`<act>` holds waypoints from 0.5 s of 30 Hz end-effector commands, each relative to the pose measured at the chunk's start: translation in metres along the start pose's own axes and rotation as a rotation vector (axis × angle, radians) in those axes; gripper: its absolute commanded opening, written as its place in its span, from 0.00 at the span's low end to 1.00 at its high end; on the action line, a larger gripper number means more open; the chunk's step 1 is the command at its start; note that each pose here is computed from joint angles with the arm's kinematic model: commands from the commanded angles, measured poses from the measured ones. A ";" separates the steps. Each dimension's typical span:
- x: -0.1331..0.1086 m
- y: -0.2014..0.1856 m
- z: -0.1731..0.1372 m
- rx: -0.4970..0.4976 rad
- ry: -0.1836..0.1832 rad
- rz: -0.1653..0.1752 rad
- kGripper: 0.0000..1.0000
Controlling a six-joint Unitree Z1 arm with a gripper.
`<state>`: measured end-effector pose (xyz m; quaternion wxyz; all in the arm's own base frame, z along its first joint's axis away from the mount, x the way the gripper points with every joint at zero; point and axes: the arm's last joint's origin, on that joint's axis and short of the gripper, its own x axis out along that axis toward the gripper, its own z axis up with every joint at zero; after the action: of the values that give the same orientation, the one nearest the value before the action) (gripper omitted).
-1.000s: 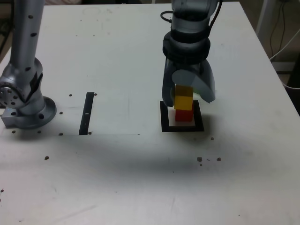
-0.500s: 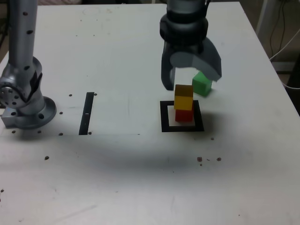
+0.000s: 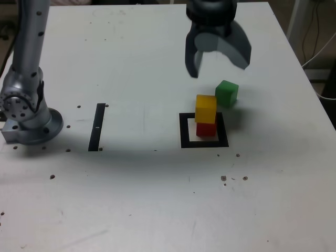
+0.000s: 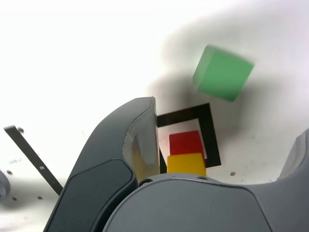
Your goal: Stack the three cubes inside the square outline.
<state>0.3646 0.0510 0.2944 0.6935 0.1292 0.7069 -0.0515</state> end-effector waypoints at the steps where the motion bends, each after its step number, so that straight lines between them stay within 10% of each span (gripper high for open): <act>1: 0.004 0.007 0.002 0.012 0.008 -0.004 1.00; 15: 0.036 0.031 0.021 0.153 0.052 -0.046 0.98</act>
<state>0.3896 0.0788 0.2642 0.6635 0.1676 0.7200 -0.1158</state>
